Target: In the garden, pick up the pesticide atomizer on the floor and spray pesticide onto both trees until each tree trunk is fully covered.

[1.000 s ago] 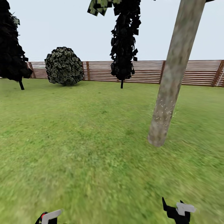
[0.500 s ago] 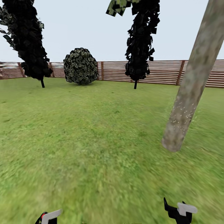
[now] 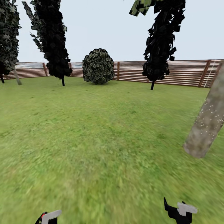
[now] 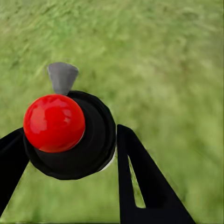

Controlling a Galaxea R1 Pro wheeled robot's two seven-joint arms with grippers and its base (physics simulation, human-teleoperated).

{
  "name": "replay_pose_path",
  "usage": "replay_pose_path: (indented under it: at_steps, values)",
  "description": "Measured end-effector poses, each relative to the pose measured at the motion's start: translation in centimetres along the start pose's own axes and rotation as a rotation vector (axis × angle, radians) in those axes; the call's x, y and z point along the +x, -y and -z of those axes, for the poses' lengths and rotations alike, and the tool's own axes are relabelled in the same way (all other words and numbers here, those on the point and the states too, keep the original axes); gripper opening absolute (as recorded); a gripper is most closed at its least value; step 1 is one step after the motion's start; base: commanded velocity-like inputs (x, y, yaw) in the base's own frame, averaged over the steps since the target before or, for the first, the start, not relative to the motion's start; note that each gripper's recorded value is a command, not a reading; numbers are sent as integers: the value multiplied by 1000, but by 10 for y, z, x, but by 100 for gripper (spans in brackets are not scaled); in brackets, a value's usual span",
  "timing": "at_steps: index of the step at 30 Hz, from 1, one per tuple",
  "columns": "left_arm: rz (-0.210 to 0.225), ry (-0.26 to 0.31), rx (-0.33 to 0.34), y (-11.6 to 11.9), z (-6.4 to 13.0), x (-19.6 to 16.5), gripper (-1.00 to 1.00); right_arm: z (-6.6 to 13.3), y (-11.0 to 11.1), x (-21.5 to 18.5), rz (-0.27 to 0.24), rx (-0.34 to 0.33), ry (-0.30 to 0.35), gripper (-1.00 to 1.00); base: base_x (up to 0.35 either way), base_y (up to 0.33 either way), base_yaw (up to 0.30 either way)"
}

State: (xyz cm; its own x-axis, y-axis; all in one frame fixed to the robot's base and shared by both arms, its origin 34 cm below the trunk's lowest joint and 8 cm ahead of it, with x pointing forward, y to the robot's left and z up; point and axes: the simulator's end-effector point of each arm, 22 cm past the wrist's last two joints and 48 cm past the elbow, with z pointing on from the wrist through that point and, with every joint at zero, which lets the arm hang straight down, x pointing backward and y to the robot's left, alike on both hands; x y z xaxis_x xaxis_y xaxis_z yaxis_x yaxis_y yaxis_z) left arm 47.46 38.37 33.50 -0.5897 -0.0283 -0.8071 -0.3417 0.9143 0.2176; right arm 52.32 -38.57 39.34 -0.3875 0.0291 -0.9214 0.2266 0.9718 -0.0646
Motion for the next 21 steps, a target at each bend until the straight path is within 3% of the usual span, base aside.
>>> replay_pose_path:
  at_steps: [21]
  values:
    - [-5,-12,0,0,0,6,-100,0,0,6,3,1,-13,100,-2,299,272]
